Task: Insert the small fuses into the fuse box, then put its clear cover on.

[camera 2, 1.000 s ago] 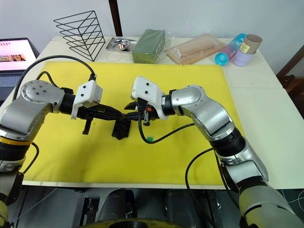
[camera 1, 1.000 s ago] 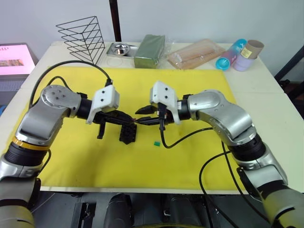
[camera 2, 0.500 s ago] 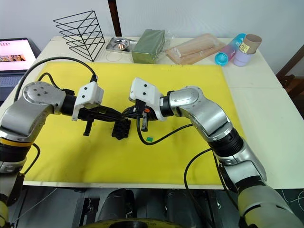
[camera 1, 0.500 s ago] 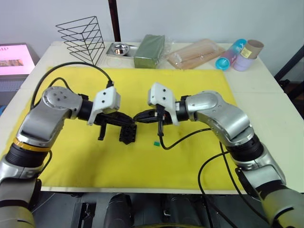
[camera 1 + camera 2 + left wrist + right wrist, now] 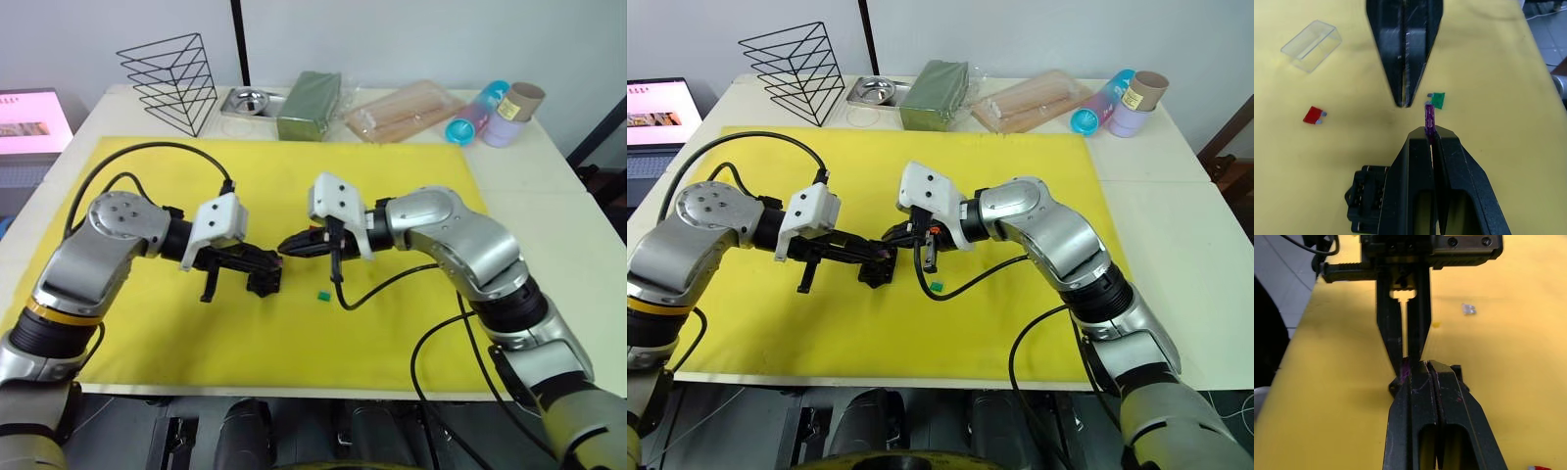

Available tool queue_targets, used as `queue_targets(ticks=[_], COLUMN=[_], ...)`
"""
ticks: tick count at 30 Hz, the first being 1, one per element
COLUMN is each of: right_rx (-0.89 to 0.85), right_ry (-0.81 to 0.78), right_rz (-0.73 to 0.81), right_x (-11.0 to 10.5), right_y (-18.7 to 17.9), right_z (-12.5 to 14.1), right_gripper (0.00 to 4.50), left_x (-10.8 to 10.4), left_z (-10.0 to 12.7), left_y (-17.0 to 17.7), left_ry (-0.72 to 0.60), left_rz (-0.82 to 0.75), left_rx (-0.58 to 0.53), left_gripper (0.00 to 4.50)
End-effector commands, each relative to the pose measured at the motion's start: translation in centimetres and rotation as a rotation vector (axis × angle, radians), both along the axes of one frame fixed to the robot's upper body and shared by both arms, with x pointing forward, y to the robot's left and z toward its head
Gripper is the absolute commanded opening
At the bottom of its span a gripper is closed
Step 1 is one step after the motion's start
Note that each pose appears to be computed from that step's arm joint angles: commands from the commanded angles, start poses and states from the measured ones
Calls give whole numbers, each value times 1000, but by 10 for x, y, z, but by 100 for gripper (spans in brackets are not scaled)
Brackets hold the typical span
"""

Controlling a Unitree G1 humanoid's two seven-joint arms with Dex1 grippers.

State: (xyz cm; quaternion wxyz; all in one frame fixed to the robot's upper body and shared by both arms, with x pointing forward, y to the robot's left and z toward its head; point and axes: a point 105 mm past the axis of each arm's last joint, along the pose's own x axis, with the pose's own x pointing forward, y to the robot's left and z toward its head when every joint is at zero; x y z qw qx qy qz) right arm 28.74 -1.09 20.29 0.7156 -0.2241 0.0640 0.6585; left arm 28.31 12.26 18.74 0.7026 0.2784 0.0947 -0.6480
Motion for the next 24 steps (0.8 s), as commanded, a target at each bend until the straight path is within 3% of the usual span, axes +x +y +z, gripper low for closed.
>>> queue_targets(ticks=[1, 4, 15, 18, 22, 24], right_rx=[7, -5, 20, 31, 31, 26], right_ry=[-55, -57, -52, -49, -46, -48], right_rz=[39, 22, 7, 1, 1, 0], right_x=[-8, -5, -3, -2, -2, -1], right_y=[-2, -1, 6, 9, 9, 9], right_z=[11, 5, 5, 6, 5, 4], right_gripper=[90, 192, 192, 128, 2, 2], left_x=[2, 2, 2, 2, 0, -1], left_z=[15, 16, 19, 18, 18, 18], left_y=[3, 2, -3, -3, -4, -5], left_ry=[-70, -73, -75, -74, -68, -67], left_rz=[16, 16, 2, -1, -5, -7], left_rx=[-12, -19, -25, -22, -30, -32], left_gripper=[0, 0, 0, 0, 0, 0])
